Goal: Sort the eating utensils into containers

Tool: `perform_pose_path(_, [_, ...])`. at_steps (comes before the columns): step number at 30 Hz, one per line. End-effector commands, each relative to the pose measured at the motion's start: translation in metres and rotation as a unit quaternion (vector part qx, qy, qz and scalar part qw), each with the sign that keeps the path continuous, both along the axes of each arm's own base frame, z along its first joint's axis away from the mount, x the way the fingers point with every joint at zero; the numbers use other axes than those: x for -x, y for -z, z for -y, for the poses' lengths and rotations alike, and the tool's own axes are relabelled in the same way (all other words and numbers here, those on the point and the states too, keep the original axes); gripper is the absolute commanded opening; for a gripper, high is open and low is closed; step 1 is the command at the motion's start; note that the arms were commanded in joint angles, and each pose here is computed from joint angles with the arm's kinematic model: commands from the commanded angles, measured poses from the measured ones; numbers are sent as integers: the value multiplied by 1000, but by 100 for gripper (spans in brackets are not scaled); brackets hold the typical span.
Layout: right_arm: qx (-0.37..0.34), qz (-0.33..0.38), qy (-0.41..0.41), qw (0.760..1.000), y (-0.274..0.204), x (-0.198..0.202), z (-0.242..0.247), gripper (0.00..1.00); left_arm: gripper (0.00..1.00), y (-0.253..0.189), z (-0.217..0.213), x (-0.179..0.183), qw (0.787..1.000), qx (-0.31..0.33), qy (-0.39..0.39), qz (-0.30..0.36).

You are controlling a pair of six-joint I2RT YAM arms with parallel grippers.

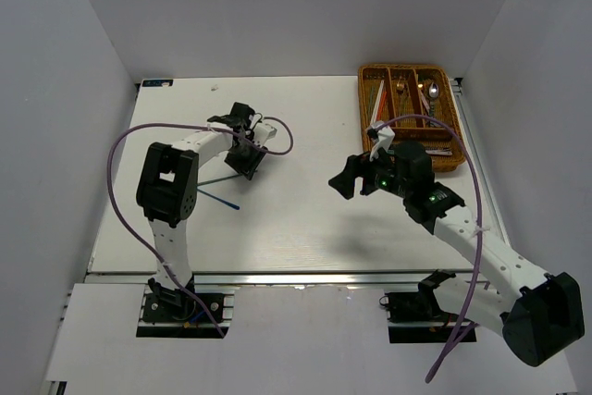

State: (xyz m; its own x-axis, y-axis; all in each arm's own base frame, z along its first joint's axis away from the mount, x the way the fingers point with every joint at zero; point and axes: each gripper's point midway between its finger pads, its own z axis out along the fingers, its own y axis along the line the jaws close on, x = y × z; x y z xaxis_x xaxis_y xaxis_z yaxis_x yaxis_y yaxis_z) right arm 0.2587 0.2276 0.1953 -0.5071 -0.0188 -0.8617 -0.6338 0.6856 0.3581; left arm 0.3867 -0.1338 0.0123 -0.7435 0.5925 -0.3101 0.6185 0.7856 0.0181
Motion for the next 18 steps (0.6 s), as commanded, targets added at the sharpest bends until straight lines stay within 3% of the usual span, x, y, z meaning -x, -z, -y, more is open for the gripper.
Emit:
perform_pose_path(1, [-9,22,7,1000,-10,-2,2,89,53,49,-4,36,995,0,8,-96])
perform_pose_path(3, [-13,29,9,999,-15,-1,3,89,52,51,-6,37,995,-8,7,-98])
perform_pose_path(4, [-15,34,10,999,-18,-1,4,89,46,51,-6,36,995,-7,5,-96])
perform_pose_path(9, [-26,52,15,998,-32,3,8,89,33,50,-8,20,997,-19,-4,-71])
perform_pose_path(18, [-28,58,28,998,-41,8,15,89,20,59,-11,10,997,-34,-6,-69])
